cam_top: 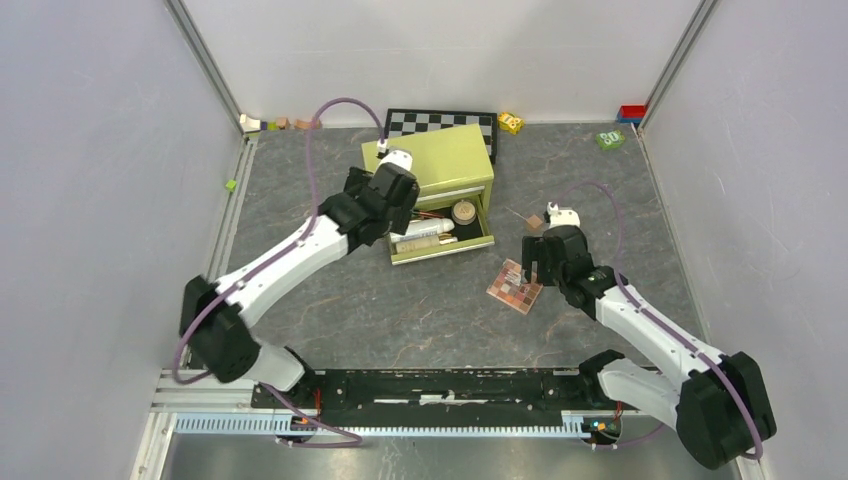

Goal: Organize the makeup
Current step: Move the makeup to the center of the board.

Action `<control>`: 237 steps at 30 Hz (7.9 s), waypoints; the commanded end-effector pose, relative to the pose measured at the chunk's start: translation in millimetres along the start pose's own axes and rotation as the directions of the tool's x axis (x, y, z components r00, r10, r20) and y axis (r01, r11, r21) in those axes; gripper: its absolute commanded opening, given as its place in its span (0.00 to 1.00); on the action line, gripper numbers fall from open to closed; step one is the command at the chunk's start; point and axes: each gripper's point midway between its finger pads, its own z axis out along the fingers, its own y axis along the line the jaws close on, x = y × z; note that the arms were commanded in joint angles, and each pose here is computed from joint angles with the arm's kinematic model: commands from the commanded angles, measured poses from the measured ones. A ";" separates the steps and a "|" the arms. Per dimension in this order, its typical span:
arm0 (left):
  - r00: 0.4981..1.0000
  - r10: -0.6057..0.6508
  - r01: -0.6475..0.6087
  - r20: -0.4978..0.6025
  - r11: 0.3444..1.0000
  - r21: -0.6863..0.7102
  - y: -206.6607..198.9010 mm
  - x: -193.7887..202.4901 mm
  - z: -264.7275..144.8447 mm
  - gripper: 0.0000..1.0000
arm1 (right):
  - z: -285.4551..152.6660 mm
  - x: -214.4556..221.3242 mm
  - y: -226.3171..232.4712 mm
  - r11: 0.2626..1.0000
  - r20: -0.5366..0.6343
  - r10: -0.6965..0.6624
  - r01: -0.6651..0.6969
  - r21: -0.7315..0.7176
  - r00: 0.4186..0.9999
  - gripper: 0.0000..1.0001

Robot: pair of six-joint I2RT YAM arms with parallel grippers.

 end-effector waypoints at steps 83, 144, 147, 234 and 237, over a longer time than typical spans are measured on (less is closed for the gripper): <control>0.902 -0.410 0.424 -0.137 0.779 0.463 -97.3 102.1 -56.6 1.00 | -11.5 97.3 130.0 0.806 -0.061 -0.375 0.293 -0.514 0.925 0.98; 0.836 -0.362 0.548 -0.412 0.587 0.596 -174.2 157.5 -70.2 0.99 | -65.5 126.9 183.6 0.724 -0.090 -0.289 0.156 -0.672 0.953 0.98; 0.835 -0.364 0.549 -0.412 0.592 0.590 -173.2 159.0 -69.0 0.99 | -47.3 116.5 156.9 0.824 -0.071 -0.290 0.211 -0.526 0.954 0.98; 0.832 -0.089 0.468 -0.547 0.642 0.607 -216.4 234.9 -70.5 0.80 | -37.0 161.5 147.6 0.764 -0.472 0.160 -0.411 -0.497 0.867 0.50; 0.832 -0.086 0.472 -0.548 0.629 0.618 -219.8 234.4 -71.1 0.77 | -35.9 161.0 146.7 0.766 -0.465 0.164 -0.409 -0.495 0.870 0.50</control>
